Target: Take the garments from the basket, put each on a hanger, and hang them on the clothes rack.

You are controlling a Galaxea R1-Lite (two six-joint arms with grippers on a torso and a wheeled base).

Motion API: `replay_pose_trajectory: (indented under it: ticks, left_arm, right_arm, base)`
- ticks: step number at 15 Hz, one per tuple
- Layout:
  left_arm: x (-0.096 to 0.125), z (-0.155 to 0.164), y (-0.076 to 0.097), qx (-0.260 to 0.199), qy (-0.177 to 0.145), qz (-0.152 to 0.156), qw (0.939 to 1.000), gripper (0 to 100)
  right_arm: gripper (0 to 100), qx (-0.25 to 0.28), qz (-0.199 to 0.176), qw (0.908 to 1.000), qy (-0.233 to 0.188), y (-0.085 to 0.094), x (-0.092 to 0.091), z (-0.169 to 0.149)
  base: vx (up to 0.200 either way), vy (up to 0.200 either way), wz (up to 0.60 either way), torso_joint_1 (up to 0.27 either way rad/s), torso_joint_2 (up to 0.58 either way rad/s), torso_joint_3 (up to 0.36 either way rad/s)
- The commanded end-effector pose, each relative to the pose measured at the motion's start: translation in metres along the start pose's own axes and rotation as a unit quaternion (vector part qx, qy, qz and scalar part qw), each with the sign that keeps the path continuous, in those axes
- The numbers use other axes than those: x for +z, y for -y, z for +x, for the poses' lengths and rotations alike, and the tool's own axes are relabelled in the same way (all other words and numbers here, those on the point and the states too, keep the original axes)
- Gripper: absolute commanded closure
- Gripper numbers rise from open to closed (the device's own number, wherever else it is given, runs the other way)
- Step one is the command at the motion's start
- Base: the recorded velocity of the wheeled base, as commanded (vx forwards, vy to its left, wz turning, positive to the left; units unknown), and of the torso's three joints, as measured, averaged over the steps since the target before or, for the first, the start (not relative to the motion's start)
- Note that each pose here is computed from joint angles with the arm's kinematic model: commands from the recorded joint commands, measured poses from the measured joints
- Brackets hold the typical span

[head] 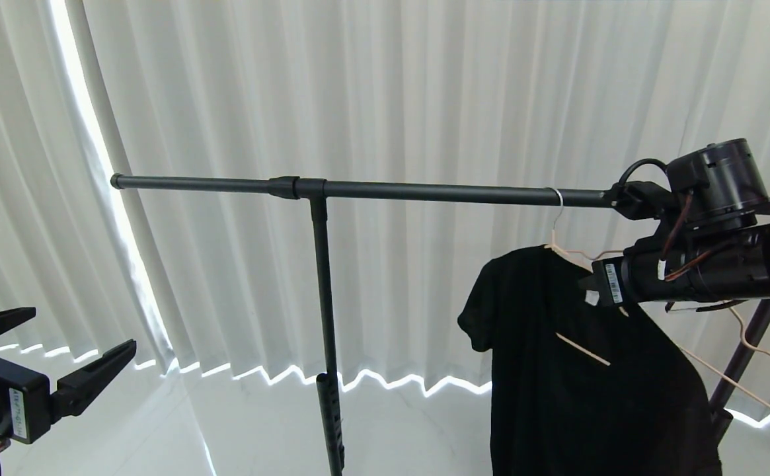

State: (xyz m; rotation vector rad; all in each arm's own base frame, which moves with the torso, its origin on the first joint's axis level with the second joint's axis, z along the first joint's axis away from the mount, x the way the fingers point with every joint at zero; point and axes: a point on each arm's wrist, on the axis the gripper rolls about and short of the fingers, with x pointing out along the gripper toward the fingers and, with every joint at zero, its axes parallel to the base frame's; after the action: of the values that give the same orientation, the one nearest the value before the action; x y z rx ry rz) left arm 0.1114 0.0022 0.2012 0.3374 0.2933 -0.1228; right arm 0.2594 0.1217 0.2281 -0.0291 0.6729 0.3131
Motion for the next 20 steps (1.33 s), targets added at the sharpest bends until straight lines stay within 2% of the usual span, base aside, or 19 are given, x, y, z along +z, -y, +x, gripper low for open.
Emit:
replay_pose_trajectory:
  ticks: [1,4,5,7,10,15,19,20]
  left_arm:
    - [0.0,0.0,0.0,0.0,-0.001,0.0,1.0,0]
    - [-0.001,0.001,0.0,-0.001,-0.003,-0.001,1.0,0]
    - [-0.001,0.001,0.0,-0.001,-0.003,-0.001,1.0,0]
    - [-0.002,0.001,0.001,-0.001,-0.006,-0.003,1.0,0]
    - [-0.003,0.001,0.0,0.003,-0.006,-0.005,1.0,0]
    - [-0.002,-0.001,0.0,0.007,0.0,-0.007,1.0,0]
    - [-0.001,-0.001,-0.002,0.014,0.005,-0.007,0.9999,0]
    - [-0.006,-0.001,-0.001,0.015,-0.004,-0.009,0.9998,0]
  right_arm:
    - [0,0.001,0.003,1.0,0.007,0.0,0.001,-0.004]
    - [0,0.007,0.002,0.9995,0.031,0.0,-0.001,-0.029]
    - [0,0.009,-0.002,0.9987,0.05,0.001,-0.003,-0.048]
    - [0,-0.035,-0.034,0.9972,0.056,0.011,-0.024,-0.072]
    - [0,-0.109,-0.079,0.9897,0.047,0.039,-0.056,-0.095]
    - [0,-0.203,-0.096,0.9737,0.039,0.071,-0.081,-0.121]
    - [0,-0.222,-0.086,0.9704,0.039,0.074,-0.095,-0.129]
    - [0,-0.223,-0.085,0.9703,0.037,0.074,-0.101,-0.131]
  base:
    - [0.0,0.0,0.0,0.0,0.0,0.0]
    - [0.0,0.0,0.0,0.0,0.0,0.0]
    - [0.0,0.0,0.0,0.0,0.0,0.0]
    - [0.0,0.0,0.0,0.0,0.0,0.0]
    - [0.0,0.0,0.0,0.0,0.0,0.0]
    - [-0.2,0.0,0.0,0.006,0.0,0.002]
    - [-0.2,0.0,0.0,-0.003,0.0,0.007]
    - [-0.2,0.0,0.0,0.002,0.0,-0.002]
